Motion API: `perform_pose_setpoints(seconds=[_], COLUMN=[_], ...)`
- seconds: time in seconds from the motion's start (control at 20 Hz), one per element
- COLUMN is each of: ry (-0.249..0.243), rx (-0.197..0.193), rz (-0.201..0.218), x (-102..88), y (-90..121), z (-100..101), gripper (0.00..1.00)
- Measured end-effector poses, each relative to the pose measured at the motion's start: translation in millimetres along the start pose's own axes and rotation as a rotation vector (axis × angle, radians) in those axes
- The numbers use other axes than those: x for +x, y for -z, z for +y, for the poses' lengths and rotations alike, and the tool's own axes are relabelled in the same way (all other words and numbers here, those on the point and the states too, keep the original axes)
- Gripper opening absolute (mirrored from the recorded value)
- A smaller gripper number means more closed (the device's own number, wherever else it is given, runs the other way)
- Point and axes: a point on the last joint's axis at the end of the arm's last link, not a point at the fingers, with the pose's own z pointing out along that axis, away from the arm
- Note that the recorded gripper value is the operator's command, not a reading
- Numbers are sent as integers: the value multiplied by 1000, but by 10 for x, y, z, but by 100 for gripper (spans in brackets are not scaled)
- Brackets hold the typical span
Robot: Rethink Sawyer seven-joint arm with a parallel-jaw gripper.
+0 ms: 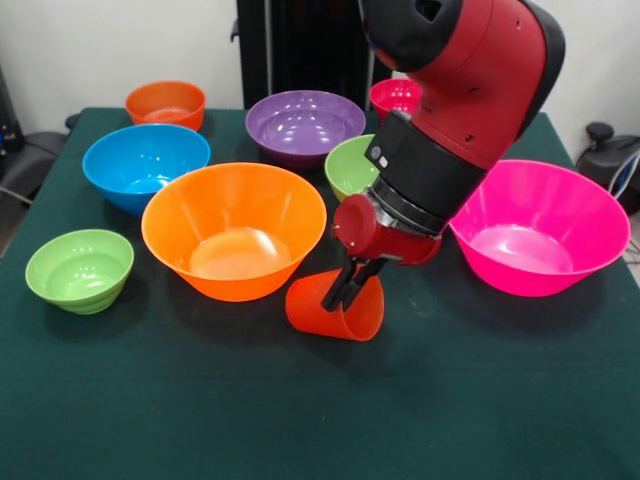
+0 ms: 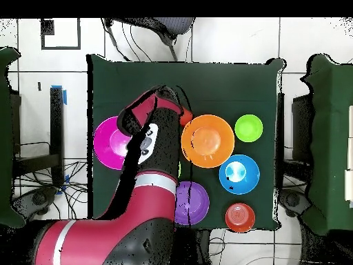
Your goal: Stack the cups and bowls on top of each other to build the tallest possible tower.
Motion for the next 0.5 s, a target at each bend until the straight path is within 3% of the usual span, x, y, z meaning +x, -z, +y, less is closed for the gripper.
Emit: perform_pose_setpoints(seconds=[0.5], ry=[-43], rx=[-33], rz=[-2], x=[2], y=[-89], z=[-104], gripper=[0])
